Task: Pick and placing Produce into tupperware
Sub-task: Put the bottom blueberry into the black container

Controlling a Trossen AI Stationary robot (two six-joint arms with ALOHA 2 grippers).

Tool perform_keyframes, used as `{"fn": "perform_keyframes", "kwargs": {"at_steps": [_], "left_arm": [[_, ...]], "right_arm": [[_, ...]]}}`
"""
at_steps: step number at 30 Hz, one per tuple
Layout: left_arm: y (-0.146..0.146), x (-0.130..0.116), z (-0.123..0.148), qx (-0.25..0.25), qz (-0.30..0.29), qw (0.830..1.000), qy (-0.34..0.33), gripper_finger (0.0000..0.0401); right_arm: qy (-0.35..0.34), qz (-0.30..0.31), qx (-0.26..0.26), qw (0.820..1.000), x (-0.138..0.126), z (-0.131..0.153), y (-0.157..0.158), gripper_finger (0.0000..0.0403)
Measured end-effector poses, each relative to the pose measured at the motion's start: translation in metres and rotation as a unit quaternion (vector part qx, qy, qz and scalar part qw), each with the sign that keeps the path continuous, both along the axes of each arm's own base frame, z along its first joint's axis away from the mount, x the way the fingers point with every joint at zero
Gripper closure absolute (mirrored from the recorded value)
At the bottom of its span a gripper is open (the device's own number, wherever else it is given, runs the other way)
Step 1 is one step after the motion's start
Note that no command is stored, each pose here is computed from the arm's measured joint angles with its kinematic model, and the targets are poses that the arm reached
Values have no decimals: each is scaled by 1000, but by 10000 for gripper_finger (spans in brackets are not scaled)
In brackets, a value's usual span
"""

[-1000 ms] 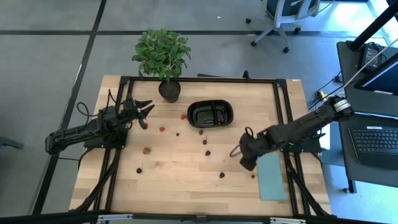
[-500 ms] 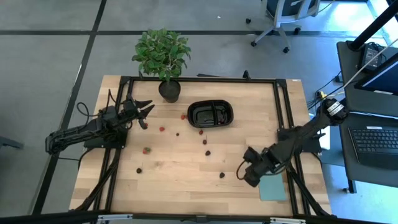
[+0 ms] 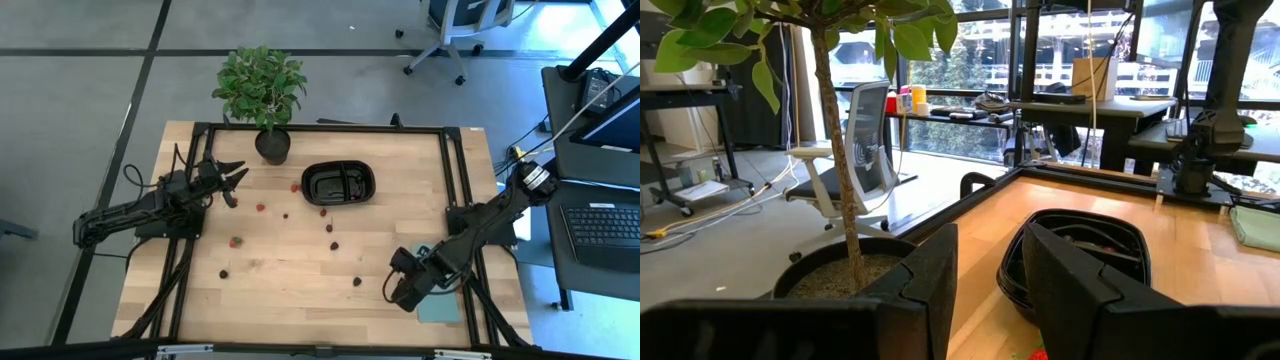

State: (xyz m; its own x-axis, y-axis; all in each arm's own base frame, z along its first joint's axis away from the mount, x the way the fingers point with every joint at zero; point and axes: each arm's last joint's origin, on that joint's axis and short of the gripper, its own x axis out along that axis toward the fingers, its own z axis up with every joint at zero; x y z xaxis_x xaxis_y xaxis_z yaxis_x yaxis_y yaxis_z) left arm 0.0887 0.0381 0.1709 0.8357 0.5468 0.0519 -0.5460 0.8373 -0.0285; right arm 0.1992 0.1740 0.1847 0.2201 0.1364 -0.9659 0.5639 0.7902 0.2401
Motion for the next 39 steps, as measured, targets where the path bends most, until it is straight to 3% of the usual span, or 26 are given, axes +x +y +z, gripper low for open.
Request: {"fn": "perform_keyframes", "kwargs": {"at_steps": [7,18,27,39], "left_arm": [[0,0,0,0,0,1000,0,291],[0,0,0,0,0,1000,0,291],[0,0,0,0,0,1000,0,291],[0,0,0,0,0,1000,0,291]], "right_arm": [[-8,39,-4,999,-2,0,4,154],[47,71,-52,995,2,-33,10,144],[101,78,-65,990,3,-53,13,151],[102,96,-66,988,2,-54,12,229]]}}
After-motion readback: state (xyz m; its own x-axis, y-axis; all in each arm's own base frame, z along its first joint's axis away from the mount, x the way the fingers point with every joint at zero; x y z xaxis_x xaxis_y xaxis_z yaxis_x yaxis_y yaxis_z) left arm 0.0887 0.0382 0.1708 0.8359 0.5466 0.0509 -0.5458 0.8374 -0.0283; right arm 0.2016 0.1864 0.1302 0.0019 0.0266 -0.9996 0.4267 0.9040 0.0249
